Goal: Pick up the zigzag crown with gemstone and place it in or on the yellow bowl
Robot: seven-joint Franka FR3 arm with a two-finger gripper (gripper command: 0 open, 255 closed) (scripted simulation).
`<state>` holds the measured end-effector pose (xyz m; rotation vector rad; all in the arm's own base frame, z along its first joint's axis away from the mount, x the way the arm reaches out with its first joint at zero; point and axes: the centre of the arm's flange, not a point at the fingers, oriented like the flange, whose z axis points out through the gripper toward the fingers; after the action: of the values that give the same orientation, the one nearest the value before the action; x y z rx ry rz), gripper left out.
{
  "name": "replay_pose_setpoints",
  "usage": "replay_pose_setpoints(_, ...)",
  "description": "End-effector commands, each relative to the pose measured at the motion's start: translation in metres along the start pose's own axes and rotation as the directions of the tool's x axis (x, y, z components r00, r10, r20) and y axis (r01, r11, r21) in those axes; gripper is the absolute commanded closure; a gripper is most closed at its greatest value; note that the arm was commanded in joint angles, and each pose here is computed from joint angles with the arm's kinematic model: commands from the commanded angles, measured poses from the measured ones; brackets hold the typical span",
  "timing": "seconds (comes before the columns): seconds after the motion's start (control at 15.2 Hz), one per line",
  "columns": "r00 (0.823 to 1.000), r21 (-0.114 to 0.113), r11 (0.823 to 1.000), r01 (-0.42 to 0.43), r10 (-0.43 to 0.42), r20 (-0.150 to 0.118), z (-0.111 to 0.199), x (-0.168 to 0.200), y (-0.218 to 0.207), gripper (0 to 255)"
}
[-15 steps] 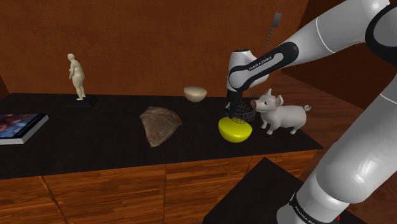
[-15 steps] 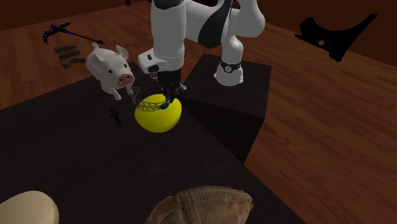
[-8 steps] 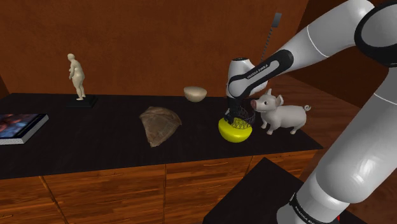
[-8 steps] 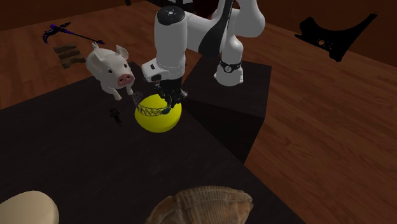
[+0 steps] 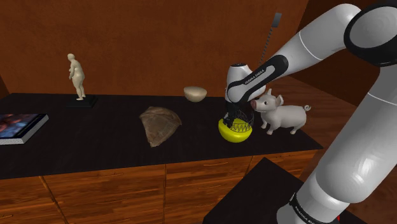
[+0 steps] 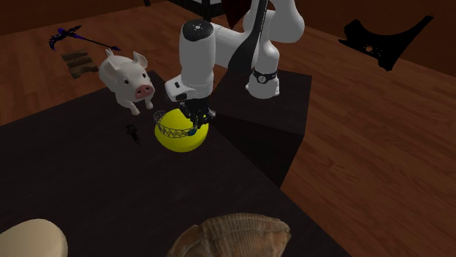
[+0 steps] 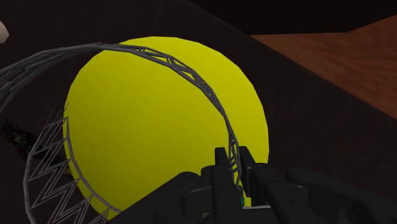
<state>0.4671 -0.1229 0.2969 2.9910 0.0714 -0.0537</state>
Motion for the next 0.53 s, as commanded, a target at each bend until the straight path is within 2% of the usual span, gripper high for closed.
replay_pose_setpoints(0.0, 1.0, 0.0, 1.0, 0.0, 0.0, 0.0, 0.0001, 0.0001, 0.0, 255)
replay_pose_setpoints(0.13, 1.0, 0.0, 1.0, 0.0, 0.0, 0.0, 0.0001, 0.0001, 0.0, 255)
replay_pose_setpoints(0.2, 1.0, 0.0, 1.0, 0.0, 0.0, 0.0, 0.0001, 0.0001, 0.0, 0)
replay_pose_setpoints(0.46, 1.0, 0.0, 1.0, 0.0, 0.0, 0.0, 0.0001, 0.0001, 0.0, 0)
